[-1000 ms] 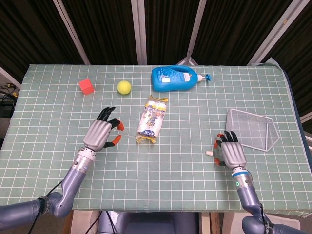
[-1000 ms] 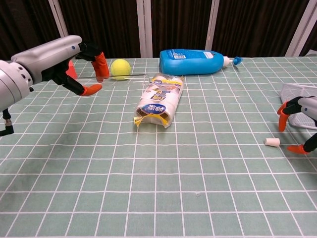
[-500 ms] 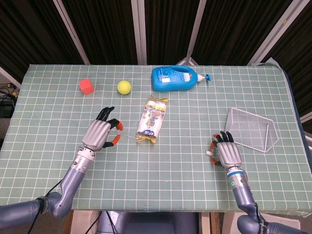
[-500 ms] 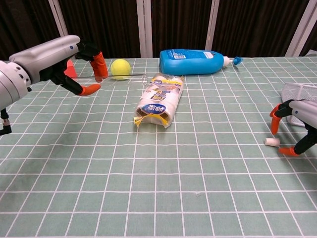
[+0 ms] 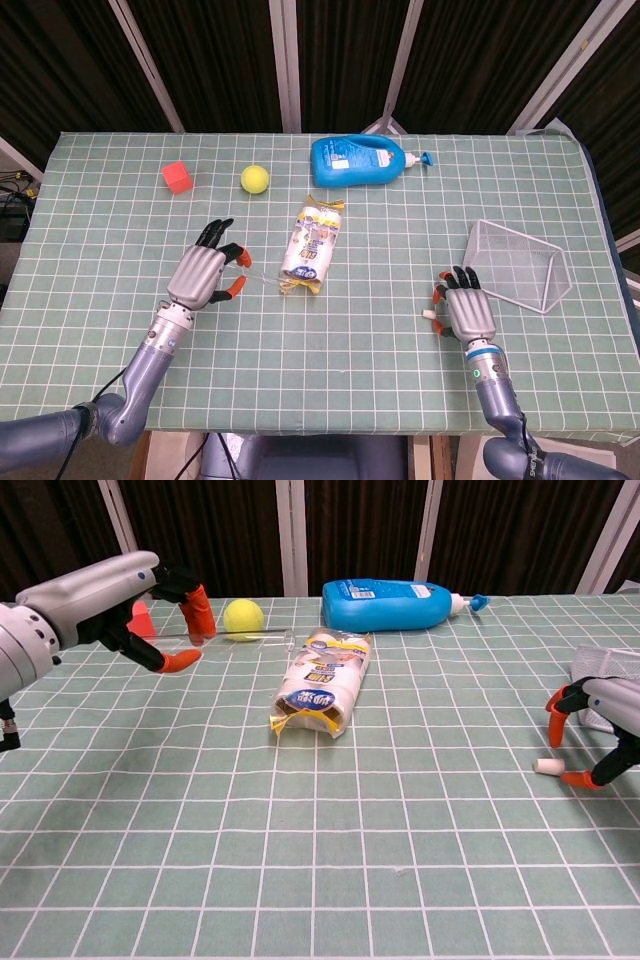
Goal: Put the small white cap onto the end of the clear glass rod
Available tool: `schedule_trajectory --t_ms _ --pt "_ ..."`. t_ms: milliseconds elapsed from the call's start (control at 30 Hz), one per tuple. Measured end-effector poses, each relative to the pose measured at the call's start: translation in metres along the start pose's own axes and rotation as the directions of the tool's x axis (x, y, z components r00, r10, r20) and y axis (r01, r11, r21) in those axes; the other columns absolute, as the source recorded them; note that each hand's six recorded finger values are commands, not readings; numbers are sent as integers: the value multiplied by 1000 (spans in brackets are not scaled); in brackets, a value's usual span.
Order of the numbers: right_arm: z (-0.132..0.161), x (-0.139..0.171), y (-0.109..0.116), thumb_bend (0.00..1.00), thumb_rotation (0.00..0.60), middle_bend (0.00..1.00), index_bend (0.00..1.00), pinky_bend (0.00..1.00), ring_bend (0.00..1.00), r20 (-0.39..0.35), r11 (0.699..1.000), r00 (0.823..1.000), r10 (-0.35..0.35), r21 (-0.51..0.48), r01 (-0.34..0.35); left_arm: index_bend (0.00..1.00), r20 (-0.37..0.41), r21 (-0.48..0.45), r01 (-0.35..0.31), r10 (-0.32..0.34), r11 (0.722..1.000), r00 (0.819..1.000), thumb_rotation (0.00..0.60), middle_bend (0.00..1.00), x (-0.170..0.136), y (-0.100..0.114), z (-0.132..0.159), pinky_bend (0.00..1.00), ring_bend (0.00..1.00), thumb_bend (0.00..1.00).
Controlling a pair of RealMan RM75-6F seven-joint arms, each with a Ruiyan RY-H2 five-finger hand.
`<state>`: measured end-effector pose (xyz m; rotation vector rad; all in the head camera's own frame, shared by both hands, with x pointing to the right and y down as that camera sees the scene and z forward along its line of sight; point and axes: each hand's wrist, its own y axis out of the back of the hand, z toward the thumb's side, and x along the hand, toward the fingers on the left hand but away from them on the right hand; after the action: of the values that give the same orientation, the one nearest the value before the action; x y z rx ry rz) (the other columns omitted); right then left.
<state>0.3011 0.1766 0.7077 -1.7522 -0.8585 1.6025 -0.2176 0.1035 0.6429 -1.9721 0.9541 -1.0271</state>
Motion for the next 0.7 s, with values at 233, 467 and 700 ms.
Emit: schedule_trajectory --t_ms 233,467,700 --pt "1 0 -1 270 600 214 520 0 86 4 1000 1000 2 1 -2 556 -1 -2 -1 1 1000 1000 600 470 0 0 -2 0 54 615" --pt "0 -1 -4 276 600 215 522 0 87 11 1000 1000 6 -2 -6 556 -7 -3 -1 1 1000 1000 600 470 -1 0 -5 0 54 616" --pt "2 -1 -4 286 600 215 528 0 87 9 1000 1000 5 3 -5 556 -9 -3 -3 3 1000 1000 600 470 -1 1 -7 0 54 616"
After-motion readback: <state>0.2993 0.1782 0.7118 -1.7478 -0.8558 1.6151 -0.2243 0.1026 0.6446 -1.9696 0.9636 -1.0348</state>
